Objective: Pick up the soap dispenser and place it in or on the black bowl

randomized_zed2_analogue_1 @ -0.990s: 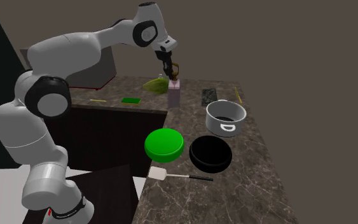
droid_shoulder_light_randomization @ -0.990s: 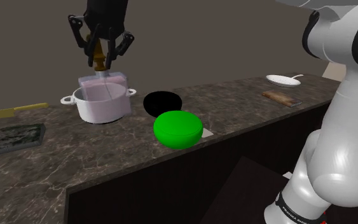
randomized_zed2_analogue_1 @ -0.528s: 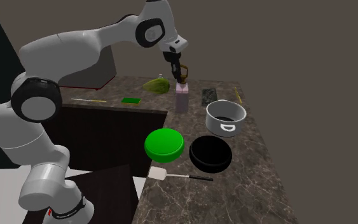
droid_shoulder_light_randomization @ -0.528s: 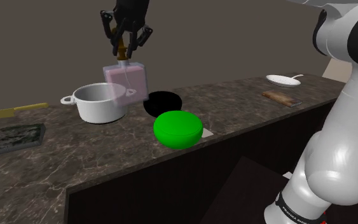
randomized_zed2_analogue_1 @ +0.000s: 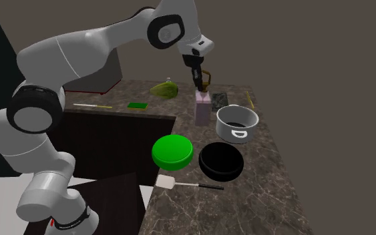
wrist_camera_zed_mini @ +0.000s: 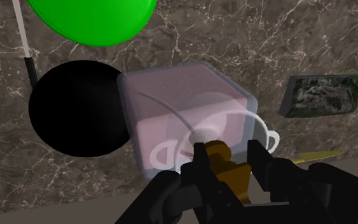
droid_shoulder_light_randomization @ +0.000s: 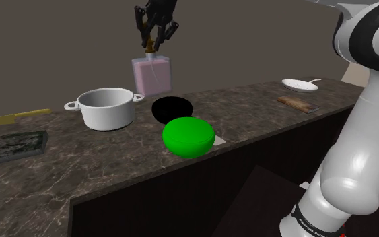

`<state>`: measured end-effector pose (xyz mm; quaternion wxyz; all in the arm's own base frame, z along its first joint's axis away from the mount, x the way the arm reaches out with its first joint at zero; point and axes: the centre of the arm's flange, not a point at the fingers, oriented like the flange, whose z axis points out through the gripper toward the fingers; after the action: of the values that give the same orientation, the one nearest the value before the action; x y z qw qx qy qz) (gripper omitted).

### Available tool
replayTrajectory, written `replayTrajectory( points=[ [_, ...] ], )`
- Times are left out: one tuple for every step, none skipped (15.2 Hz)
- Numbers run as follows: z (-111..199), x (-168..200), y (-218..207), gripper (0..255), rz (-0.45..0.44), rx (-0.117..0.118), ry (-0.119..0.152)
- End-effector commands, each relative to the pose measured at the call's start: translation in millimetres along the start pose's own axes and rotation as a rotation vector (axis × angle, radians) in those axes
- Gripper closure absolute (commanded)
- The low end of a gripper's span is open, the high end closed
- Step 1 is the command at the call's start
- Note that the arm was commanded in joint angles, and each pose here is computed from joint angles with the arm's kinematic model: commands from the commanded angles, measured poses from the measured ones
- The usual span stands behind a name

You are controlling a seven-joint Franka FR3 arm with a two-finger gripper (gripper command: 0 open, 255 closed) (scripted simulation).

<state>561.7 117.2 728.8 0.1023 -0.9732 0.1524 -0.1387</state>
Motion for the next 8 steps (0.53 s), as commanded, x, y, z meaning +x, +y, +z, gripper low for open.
replayTrajectory(
  points=[
    [-4.5, 16.6, 23.5, 255, -0.001, 0.000, 0.000],
    [-7.4, 24.2, 33.9, 255, -0.001, 0.000, 0.000],
    [-10.4, 31.8, 44.3, 255, -0.001, 0.000, 0.000],
    [-13.4, 39.4, 54.7, 255, -0.001, 0.000, 0.000],
    [-16.4, 47.0, 65.1, 255, -0.001, 0.000, 0.000],
    [-19.3, 54.6, 75.5, 255, -0.001, 0.000, 0.000],
    [-22.3, 62.1, 85.8, 255, -0.001, 0.000, 0.000],
    [-25.3, 69.7, 96.2, 255, -0.001, 0.000, 0.000]
  ],
)
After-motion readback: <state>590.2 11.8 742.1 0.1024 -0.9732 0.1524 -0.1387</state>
